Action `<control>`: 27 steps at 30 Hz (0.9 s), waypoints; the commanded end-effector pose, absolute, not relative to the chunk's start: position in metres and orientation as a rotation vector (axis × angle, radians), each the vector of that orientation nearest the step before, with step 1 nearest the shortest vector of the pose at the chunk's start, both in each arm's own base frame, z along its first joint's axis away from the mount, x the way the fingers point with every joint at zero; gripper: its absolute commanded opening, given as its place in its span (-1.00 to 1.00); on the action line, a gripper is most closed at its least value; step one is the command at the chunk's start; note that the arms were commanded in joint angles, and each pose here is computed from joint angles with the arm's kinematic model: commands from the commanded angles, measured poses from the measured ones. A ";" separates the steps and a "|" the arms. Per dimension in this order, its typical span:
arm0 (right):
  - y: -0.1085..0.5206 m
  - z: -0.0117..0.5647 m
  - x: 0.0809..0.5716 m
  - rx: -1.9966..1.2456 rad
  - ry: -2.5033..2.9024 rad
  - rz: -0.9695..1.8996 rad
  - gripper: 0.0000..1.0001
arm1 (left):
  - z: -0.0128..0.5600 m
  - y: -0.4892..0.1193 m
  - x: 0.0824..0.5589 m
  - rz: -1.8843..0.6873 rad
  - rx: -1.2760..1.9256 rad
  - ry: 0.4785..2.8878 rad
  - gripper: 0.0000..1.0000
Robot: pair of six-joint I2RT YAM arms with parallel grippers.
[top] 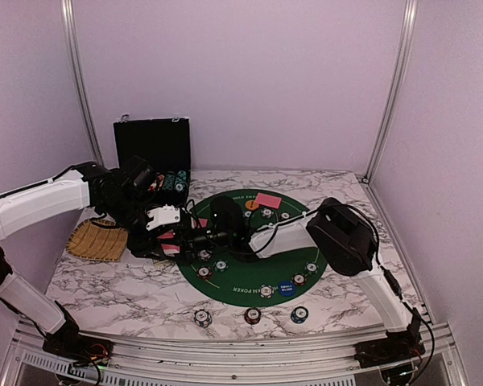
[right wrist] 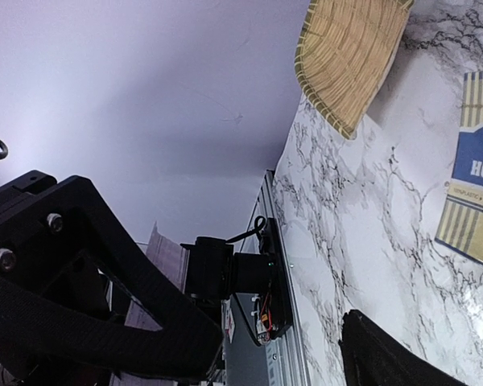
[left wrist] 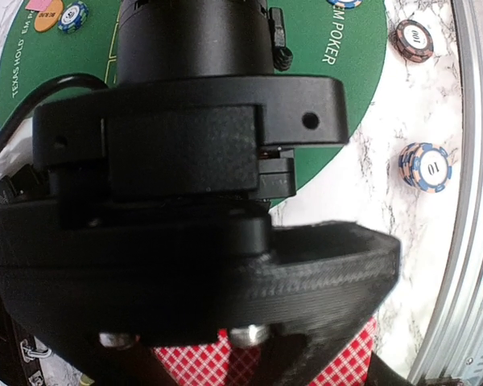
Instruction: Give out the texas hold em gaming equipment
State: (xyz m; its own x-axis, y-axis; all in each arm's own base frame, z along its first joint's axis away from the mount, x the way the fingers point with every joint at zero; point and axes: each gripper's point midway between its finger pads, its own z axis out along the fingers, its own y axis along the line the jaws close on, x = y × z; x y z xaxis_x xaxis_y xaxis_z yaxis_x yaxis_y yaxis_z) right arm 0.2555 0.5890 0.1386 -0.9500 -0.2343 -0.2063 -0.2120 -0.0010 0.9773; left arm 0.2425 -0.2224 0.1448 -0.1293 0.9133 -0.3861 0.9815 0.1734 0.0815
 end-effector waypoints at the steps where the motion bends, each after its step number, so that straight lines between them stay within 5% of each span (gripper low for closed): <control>1: 0.577 0.140 0.266 0.479 -2.259 -2.138 0.74 | 0.157 -0.224 0.240 -0.286 1.787 2.088 -0.58; 27: 0.532 0.182 0.260 0.493 -2.266 -2.228 -0.10 | 0.157 -0.223 0.242 -0.261 1.791 2.090 -0.59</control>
